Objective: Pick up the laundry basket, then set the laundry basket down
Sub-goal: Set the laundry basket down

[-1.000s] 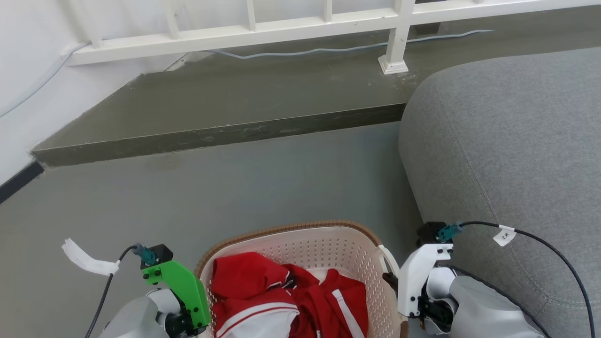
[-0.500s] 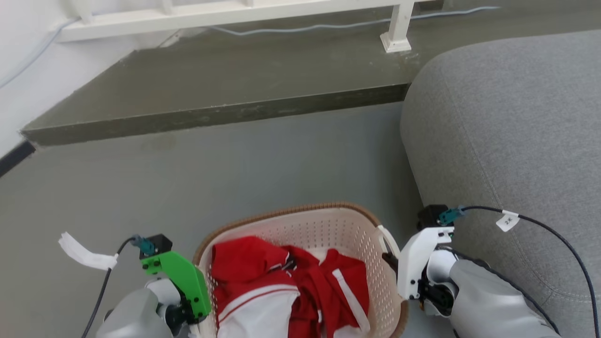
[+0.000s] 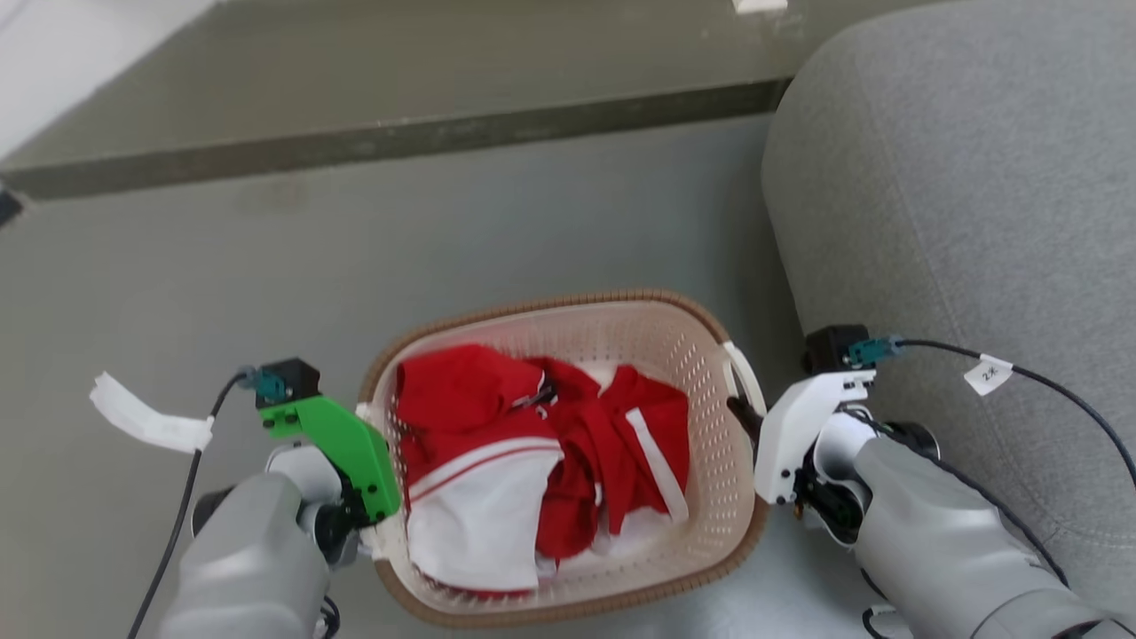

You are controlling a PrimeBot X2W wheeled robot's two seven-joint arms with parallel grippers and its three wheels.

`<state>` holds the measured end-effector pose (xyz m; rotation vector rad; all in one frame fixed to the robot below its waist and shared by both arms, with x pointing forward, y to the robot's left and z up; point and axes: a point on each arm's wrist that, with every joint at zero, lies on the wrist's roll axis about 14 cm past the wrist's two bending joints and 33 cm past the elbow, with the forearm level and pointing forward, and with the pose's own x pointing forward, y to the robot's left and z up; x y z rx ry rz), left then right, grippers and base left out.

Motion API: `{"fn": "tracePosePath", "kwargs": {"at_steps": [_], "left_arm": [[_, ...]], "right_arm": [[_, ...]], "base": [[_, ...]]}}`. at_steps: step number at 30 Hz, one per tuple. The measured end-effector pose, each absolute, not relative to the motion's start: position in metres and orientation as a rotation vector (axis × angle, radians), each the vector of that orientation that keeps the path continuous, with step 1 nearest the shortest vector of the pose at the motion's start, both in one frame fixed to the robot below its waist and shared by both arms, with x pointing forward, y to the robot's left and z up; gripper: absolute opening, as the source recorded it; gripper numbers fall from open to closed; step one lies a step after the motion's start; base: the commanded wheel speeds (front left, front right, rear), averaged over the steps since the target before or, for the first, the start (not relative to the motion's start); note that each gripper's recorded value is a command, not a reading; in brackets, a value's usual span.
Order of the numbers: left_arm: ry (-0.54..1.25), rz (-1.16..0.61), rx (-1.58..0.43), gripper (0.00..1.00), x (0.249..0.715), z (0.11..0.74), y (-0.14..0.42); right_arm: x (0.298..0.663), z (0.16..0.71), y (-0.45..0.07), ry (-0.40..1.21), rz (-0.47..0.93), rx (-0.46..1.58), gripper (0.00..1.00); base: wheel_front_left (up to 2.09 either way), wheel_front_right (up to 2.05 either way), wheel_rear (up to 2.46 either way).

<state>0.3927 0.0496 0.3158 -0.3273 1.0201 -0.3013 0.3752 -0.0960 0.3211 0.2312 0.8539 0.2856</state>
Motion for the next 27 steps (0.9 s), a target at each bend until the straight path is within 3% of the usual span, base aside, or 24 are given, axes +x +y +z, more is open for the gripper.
{"fn": "tracePosePath", "kwargs": {"at_steps": [27], "left_arm": [[1.065, -0.278, -0.316, 0.00, 0.451, 0.238, 0.046]], "right_arm": [[0.437, 0.251, -0.099, 0.890, 0.280, 0.216, 0.00]], "base": [[0.00, 0.00, 0.00]]}}
